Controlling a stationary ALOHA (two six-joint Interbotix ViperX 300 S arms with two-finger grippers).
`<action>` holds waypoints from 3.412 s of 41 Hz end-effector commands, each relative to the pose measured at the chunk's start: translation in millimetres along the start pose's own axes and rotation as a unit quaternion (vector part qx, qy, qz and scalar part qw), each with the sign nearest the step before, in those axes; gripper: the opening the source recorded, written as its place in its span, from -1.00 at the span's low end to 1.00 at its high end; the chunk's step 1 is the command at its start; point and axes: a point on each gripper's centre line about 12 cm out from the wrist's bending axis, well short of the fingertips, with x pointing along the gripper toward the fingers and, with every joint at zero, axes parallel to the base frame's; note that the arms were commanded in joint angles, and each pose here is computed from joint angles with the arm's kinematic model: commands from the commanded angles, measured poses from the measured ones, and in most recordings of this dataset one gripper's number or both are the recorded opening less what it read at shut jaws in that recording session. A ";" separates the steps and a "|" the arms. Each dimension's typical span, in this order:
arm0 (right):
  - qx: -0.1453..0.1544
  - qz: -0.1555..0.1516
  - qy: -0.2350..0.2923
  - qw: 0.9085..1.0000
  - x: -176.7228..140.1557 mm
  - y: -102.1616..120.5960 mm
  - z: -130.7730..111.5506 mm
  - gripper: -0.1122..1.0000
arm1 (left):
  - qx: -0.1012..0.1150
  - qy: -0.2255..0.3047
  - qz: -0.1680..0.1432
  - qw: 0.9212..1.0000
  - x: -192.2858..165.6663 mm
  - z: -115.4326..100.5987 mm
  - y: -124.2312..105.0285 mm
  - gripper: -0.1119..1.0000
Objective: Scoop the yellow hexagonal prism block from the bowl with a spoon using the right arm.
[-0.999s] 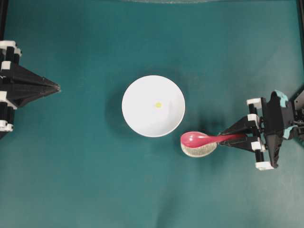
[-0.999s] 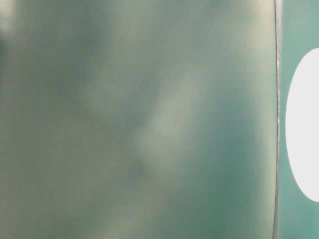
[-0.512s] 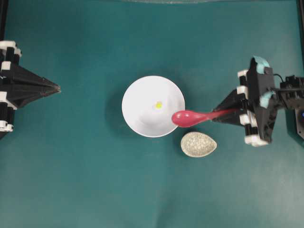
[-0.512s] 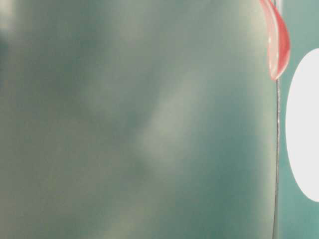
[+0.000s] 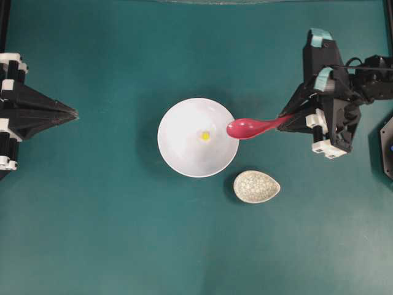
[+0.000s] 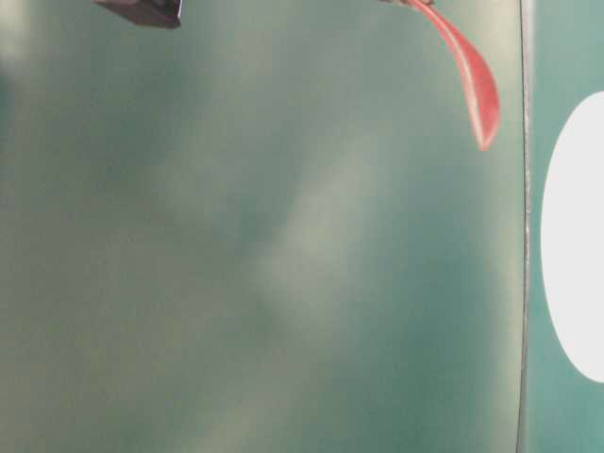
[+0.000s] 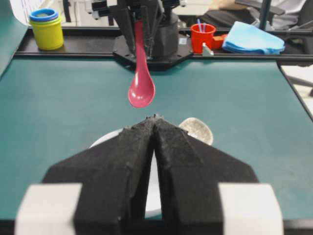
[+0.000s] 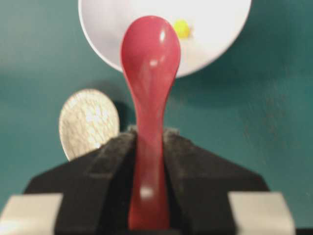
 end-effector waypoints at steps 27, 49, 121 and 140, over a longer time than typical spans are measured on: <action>-0.016 0.000 0.145 0.989 44.5 -10.8 57.9 -0.40 | 0.004 -0.012 -0.001 1.000 3.2 10.2 -0.3 -0.74; -0.012 0.012 0.218 0.976 77.8 -16.8 62.7 -0.40 | 0.009 -0.012 -0.001 1.000 3.5 9.9 -0.4 -0.74; -0.032 0.007 0.152 0.988 96.9 -12.2 109.4 -0.42 | 0.011 -0.018 -0.001 1.000 3.2 11.5 -0.4 -0.74; -0.038 0.027 0.226 0.973 76.6 0.6 80.3 -0.42 | 0.011 -0.017 -0.001 1.000 3.5 11.2 -0.4 -0.74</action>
